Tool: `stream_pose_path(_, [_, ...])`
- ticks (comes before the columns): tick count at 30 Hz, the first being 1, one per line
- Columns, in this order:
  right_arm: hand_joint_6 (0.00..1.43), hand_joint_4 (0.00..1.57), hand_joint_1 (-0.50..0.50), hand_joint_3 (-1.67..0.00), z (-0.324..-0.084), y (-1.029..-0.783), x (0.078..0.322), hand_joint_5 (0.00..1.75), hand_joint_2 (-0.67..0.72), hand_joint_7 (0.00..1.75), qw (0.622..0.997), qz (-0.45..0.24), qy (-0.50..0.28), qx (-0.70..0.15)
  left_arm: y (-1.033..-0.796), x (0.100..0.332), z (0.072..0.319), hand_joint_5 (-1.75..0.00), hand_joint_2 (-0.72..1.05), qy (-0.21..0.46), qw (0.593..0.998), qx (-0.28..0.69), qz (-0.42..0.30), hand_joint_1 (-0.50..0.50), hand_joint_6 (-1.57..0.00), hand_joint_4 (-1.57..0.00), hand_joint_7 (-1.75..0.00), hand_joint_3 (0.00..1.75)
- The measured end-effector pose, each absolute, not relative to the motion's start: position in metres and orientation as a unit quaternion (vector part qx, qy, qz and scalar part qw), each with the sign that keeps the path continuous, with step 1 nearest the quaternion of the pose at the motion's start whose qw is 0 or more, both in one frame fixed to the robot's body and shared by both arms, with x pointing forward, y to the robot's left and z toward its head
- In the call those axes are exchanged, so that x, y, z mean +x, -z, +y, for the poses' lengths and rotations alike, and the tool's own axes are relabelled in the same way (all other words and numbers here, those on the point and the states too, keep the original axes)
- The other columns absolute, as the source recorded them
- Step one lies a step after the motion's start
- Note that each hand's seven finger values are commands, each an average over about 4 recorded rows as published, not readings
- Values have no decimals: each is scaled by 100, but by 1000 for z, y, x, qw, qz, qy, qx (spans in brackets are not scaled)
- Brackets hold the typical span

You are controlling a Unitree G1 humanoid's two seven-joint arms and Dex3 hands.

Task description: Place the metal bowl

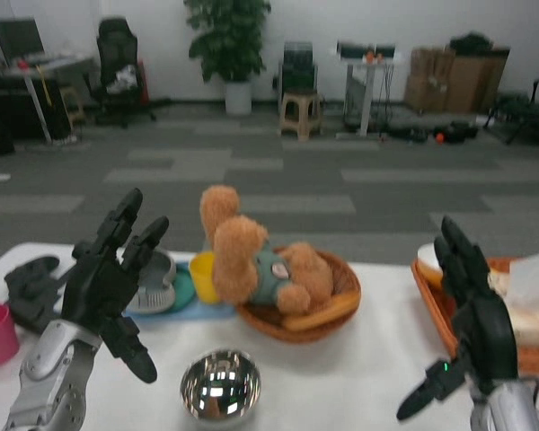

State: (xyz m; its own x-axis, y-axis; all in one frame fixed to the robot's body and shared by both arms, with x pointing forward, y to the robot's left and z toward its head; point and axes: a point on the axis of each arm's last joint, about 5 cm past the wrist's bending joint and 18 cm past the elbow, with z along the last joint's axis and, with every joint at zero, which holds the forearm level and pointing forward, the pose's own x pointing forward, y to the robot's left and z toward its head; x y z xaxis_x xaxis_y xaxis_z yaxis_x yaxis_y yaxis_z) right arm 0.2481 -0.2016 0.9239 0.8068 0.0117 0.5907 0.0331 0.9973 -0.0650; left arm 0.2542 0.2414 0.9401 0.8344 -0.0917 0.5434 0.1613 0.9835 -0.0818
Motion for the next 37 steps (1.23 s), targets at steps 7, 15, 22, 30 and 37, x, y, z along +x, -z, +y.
stream_pose_path(7, [0,0,-21,0,-202,-926,249,0,69,10,949,-313,7,-34,-956,273,223,-21,-72,65,939,-74,-330,-50,0,0,0,9])
stream_pose_path(15, [0,0,-21,0,-204,-928,250,0,72,14,948,-316,10,-31,-949,278,215,-10,-70,61,944,-79,-316,-50,0,0,0,9])
stream_pose_path(22, [0,0,-21,0,-203,-933,254,0,72,14,945,-325,9,-28,-944,279,210,-10,-64,60,946,-86,-307,-50,0,0,0,9])
stream_pose_path(30, [0,0,-21,0,-204,-931,254,0,72,12,947,-320,12,-27,-944,279,210,-10,-64,55,946,-88,-306,-50,0,0,0,9])
stream_pose_path(37, [0,0,-21,0,-205,-929,254,0,72,14,948,-316,15,-25,-943,279,210,-10,-64,50,947,-89,-306,-50,0,0,0,9])
